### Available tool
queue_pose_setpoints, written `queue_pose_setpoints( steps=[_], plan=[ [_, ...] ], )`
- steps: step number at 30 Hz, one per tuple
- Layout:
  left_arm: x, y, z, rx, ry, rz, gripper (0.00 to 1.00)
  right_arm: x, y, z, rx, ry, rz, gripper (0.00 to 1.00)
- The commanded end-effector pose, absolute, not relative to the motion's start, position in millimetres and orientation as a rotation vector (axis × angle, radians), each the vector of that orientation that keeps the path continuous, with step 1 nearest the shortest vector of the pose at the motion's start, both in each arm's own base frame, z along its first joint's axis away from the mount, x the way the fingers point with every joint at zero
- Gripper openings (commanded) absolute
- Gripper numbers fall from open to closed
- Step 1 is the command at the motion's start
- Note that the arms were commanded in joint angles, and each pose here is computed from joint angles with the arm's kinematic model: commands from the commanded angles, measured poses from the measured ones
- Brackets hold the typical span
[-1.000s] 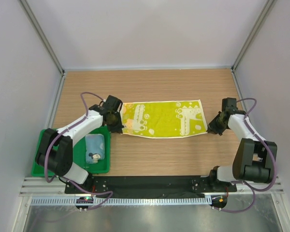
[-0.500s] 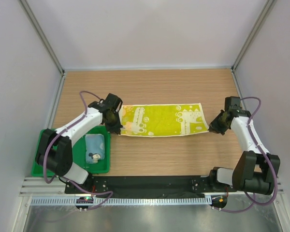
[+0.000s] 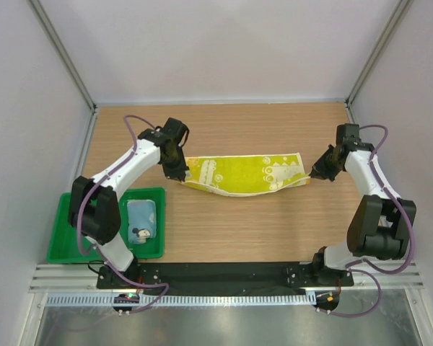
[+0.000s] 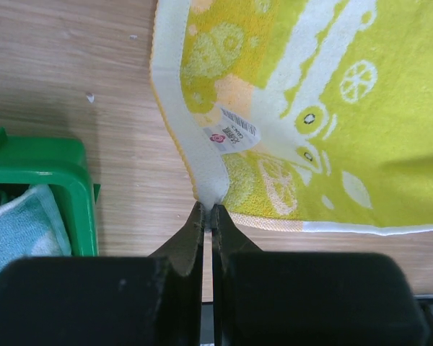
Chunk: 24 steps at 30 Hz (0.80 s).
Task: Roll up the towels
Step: Fold the towel
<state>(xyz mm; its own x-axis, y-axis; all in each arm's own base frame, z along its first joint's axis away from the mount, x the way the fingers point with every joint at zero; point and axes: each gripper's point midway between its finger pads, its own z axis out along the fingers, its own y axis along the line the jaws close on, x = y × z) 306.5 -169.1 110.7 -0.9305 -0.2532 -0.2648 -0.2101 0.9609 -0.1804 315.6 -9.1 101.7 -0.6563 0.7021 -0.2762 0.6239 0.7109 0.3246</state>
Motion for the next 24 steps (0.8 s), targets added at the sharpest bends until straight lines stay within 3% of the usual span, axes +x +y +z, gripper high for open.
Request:
queue_pose_setpoints(
  steps=[1,24],
  plan=[
    [325.1,-164.3,127.6,-0.351,2.785,-0.198,0.00,345.3,-10.6,120.5,0.973,2.483,0.334,0.01],
    [384.6,-149.8,117.3,-0.434,2.789,-0.151,0.00,414.9,3.5,106.6,0.958,2.546,0.390,0.01]
  ],
)
